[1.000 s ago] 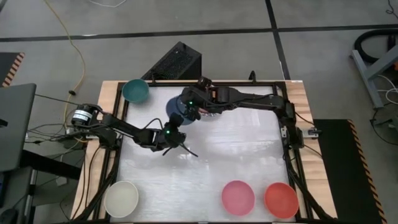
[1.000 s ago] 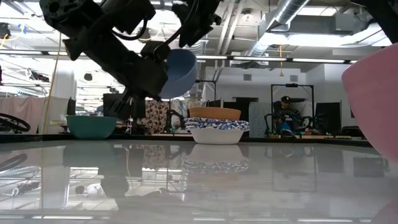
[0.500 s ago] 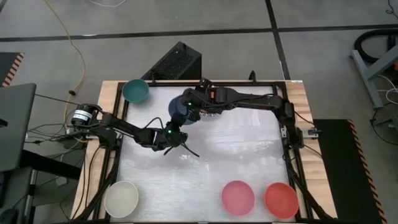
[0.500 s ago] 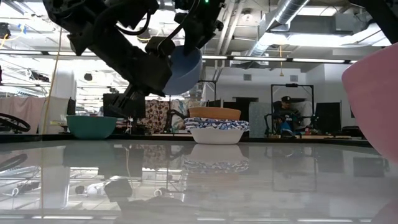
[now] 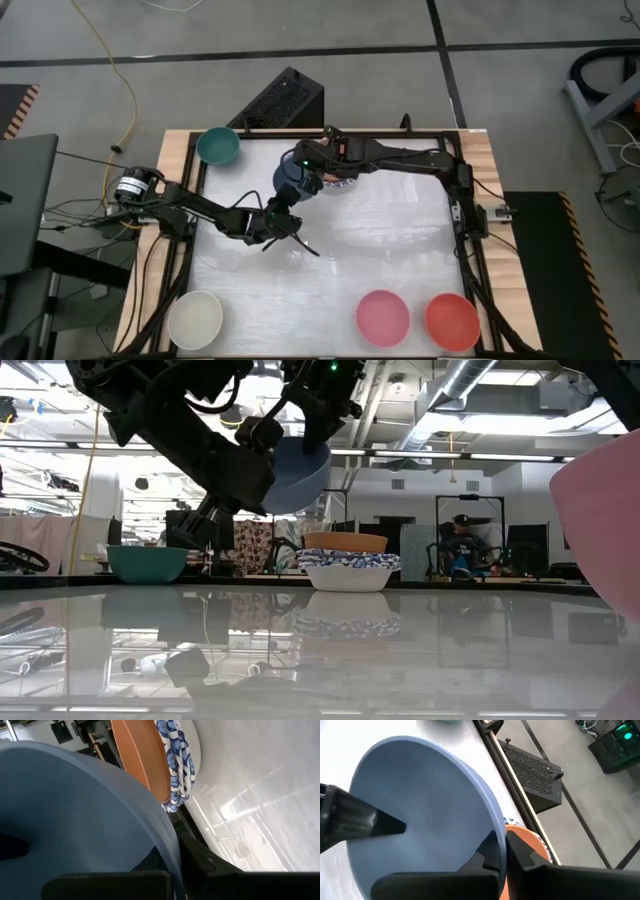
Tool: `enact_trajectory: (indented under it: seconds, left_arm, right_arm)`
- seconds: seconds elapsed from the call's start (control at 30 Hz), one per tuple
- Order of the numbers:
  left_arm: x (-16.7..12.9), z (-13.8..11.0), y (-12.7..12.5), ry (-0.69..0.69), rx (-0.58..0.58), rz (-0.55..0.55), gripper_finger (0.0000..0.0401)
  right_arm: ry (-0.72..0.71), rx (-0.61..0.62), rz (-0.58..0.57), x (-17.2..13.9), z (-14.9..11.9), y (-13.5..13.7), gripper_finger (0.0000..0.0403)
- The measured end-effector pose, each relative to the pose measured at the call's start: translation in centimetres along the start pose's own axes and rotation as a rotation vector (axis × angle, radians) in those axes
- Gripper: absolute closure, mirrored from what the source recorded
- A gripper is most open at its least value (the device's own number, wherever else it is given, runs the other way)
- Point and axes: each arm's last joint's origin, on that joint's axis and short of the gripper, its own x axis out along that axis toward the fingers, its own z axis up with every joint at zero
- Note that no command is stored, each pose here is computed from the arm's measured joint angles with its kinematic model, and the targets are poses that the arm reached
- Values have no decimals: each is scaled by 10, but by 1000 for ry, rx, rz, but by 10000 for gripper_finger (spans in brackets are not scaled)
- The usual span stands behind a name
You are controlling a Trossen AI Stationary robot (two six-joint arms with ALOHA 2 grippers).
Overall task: Nest bowls inside each other
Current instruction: Stack the blue bowl on top of the brown bowl
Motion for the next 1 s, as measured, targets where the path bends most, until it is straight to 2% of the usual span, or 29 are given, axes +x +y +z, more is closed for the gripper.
enact_trajectory:
  seconds: [0.23, 0.33, 0.53, 0.63, 0.77, 0.9, 1.0]
  left_arm:
    - [-5, 4, 6, -31, -75, 40, 385]
    - [-12, 8, 8, -72, -91, 54, 348]
    - [-24, 13, 13, -84, -160, 99, 247]
    - [-30, 11, 18, -61, -227, 123, 207]
    - [-41, 0, 30, -54, -381, 140, 180]
    - [-59, -27, 48, -111, -587, 156, 176]
    - [-75, -56, 62, -199, -741, 161, 175]
  right_arm:
    - [16, -4, 11, -1, -2, 0, 390]
    - [35, -6, 20, -1, -4, 0, 394]
    - [89, -35, 18, 4, -8, -9, 394]
    - [108, -7, -2, 12, -8, -27, 394]
    - [106, 80, -12, 15, -9, -66, 394]
    - [31, 182, -18, -2, -7, -107, 394]
    - [-25, 232, -34, -19, -7, -128, 394]
